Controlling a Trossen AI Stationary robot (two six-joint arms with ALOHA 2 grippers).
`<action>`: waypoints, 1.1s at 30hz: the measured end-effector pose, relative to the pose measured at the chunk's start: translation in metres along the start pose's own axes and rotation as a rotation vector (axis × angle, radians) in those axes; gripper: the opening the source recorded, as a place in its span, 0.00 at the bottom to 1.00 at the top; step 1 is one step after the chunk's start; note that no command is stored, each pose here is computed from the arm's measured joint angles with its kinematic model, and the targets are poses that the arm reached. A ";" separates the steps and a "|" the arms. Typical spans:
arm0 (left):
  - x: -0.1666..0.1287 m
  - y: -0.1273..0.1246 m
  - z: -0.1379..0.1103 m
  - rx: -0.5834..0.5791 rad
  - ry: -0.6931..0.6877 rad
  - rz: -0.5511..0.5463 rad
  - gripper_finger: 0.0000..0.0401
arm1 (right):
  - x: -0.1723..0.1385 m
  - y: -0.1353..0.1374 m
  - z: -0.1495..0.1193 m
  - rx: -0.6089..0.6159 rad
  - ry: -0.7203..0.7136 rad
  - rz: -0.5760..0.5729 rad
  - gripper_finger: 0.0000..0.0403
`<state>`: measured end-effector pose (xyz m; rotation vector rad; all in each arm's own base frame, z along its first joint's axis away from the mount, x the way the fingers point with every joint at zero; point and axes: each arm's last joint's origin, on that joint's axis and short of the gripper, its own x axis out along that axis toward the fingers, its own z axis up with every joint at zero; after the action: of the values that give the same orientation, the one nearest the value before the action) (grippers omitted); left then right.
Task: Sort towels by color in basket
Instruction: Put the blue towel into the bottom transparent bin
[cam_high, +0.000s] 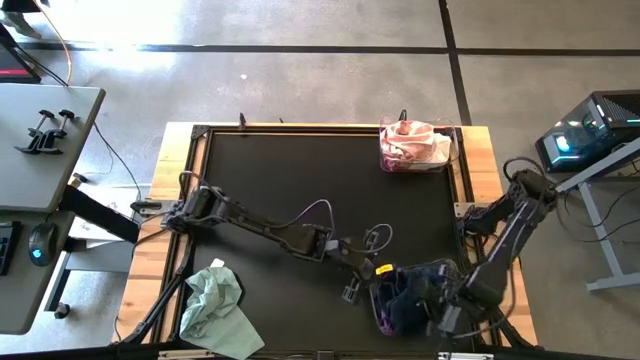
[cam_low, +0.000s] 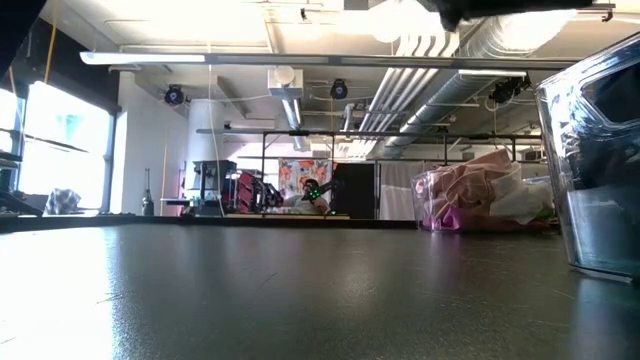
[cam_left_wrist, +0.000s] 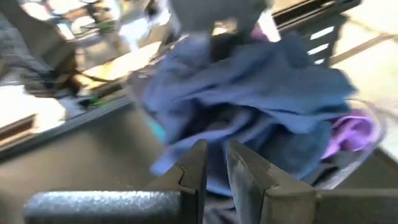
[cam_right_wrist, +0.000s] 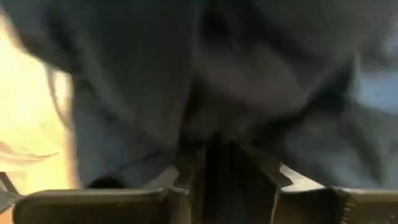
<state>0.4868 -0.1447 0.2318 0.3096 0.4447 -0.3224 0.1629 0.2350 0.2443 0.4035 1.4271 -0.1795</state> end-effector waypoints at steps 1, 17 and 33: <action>-0.003 -0.001 0.003 0.012 0.011 0.027 0.12 | -0.009 0.003 -0.001 0.008 -0.003 -0.001 0.20; -0.015 -0.030 0.007 0.091 -0.018 -0.077 0.12 | 0.013 0.000 0.021 -0.139 -0.326 -0.003 0.21; -0.017 -0.031 0.002 0.066 0.073 0.009 0.12 | 0.013 -0.006 0.025 -0.219 -0.261 -0.011 0.21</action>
<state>0.4617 -0.1694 0.2349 0.3891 0.5048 -0.3180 0.1860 0.2216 0.2325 0.1840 1.1774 -0.0798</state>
